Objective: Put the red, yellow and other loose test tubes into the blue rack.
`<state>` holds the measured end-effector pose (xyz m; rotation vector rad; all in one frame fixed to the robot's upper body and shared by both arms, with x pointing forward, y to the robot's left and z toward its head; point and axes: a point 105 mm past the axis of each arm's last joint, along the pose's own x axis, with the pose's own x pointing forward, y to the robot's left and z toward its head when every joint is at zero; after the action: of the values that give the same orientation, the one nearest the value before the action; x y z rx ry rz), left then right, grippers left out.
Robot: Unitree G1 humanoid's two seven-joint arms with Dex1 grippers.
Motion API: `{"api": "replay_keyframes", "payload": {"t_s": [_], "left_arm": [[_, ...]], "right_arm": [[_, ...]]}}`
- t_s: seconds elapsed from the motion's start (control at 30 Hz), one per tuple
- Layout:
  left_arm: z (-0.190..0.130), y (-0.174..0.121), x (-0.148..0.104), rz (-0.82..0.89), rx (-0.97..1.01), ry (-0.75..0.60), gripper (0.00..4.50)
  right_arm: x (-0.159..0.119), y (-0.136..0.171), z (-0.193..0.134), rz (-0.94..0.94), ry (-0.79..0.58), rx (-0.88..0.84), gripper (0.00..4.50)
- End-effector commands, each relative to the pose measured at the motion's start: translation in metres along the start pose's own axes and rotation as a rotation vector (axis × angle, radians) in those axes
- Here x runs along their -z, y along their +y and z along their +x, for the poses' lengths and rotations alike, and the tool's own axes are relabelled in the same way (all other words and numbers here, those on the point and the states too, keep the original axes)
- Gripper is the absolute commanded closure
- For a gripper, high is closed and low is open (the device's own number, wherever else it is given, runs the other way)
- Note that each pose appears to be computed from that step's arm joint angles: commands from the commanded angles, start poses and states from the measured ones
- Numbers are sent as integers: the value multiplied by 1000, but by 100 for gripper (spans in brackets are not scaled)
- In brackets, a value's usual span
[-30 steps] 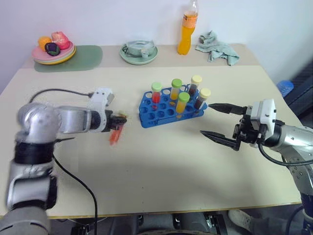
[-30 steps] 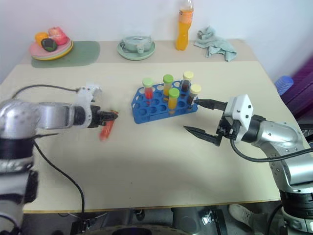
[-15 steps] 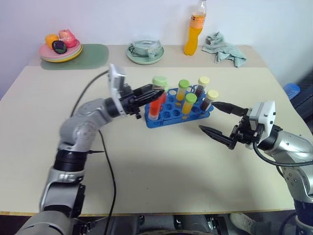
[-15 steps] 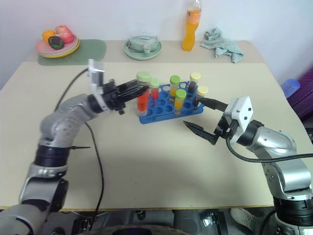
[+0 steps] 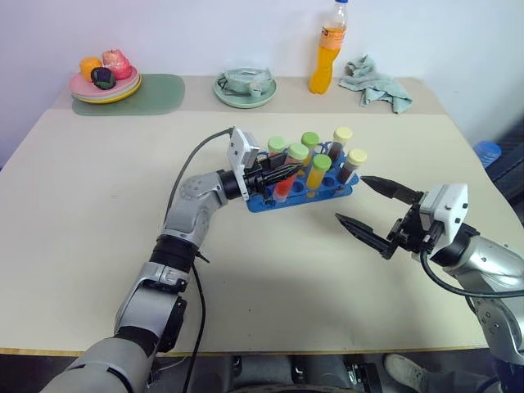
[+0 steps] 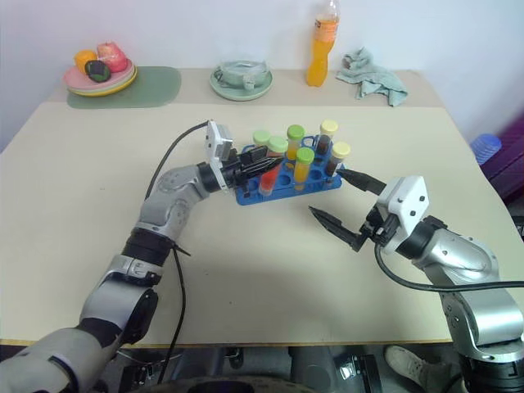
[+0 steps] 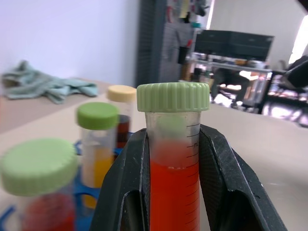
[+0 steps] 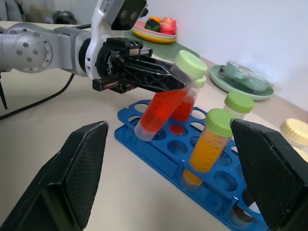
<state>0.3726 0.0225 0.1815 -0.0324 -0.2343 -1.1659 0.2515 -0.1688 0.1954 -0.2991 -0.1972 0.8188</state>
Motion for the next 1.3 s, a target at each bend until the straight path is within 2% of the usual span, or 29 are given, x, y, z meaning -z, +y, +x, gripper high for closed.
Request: {"api": "replay_keyframes", "payload": {"t_s": [0.03, 0.33, 0.57, 0.73, 0.93, 1.07, 1.17, 1.3], "left_arm": [[4, 8, 3, 0, -58, 4, 374], [10, 7, 9, 0, -82, 4, 374], [4, -11, 23, 60, -20, -10, 374], [0, -22, 31, 1, 5, -34, 374], [-5, -12, 21, 27, -76, -53, 77], [-12, -9, 11, 60, -85, -49, 77], [-24, -2, 3, 161, -146, -18, 77], [-53, 6, -5, 164, -220, 2, 77]], "right_arm": [[-13, -1, -2, -40, -39, 16, 34], [-12, -4, 0, -40, -43, 14, 34], [-11, -5, 0, -42, -44, 16, 34], [-12, -6, -1, -43, -44, 17, 34], [-13, -6, -3, -44, -41, 18, 34], [-10, -7, -3, -37, -30, 20, 34], [-4, -8, -5, -21, -10, 33, 34], [12, -10, -11, 3, 46, 69, 34]]}}
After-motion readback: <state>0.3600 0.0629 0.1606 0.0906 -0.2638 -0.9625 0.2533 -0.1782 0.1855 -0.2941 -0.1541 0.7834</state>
